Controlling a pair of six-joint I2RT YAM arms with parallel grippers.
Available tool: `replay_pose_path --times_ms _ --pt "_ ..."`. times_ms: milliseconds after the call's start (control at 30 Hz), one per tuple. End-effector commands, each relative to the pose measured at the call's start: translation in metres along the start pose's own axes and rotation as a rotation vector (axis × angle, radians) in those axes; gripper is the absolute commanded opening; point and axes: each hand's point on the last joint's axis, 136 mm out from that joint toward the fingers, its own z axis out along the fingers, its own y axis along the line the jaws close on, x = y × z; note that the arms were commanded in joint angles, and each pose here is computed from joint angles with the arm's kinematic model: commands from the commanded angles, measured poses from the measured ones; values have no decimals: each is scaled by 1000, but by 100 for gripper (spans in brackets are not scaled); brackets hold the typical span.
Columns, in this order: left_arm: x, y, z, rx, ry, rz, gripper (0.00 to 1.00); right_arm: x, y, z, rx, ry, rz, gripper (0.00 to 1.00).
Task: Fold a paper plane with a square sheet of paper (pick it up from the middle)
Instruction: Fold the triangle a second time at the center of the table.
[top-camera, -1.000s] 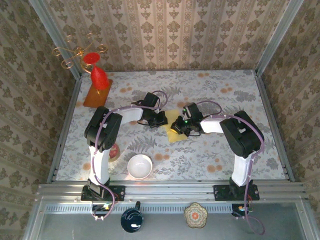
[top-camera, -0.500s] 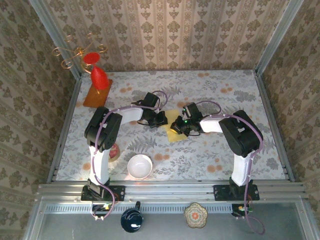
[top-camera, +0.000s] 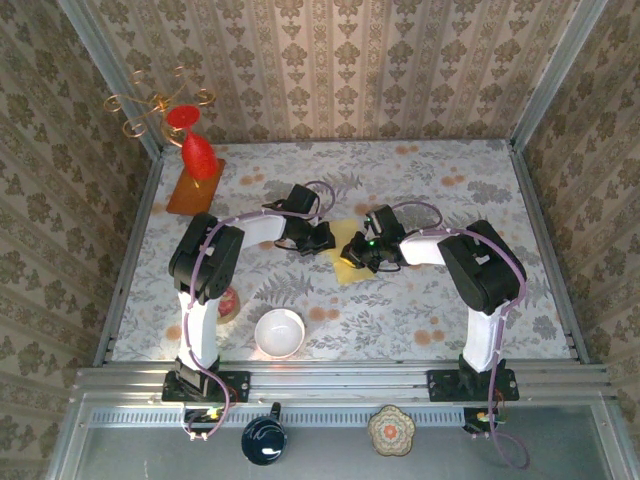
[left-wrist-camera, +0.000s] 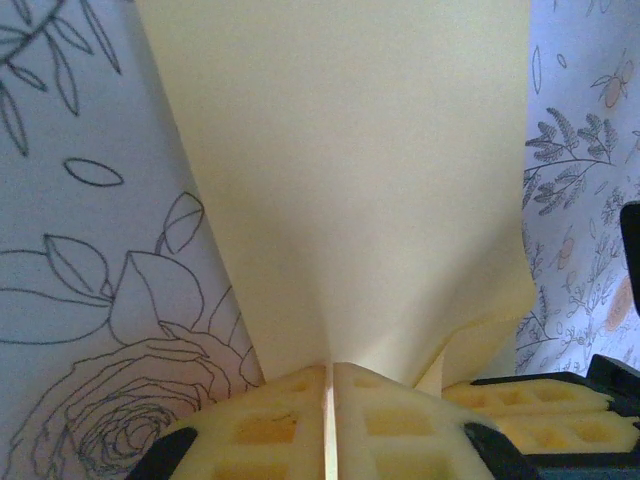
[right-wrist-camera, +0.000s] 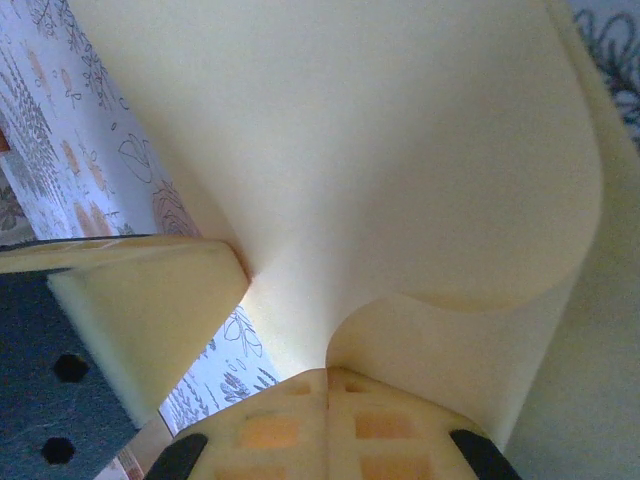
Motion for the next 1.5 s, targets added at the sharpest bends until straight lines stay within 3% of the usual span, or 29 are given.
replay_pose_path --times_ms 0,167,367,500,633,900,1067,1167,1467 --pt "-23 -21 -21 30 -58 2 14 4 -21 6 81 24 17 12" --pt "-46 -35 -45 50 -147 8 20 5 -22 6 85 32 25 23" --pt "-49 -19 -67 14 -217 -19 25 4 -17 5 73 31 34 37" --pt "-49 -6 -82 -5 -282 -38 27 5 -17 5 65 35 38 41" --pt "-41 -10 -82 23 -273 -36 29 6 -19 4 66 37 41 41" --pt "-2 -26 -55 43 -161 15 13 9 -36 4 118 33 51 16" --pt "19 -36 -36 49 -89 46 4 10 -42 6 132 40 57 5" --pt "26 -36 -26 36 -53 54 0 11 -44 7 137 42 61 2" --pt "35 -21 -7 -37 -2 41 0 11 -45 8 134 43 64 0"
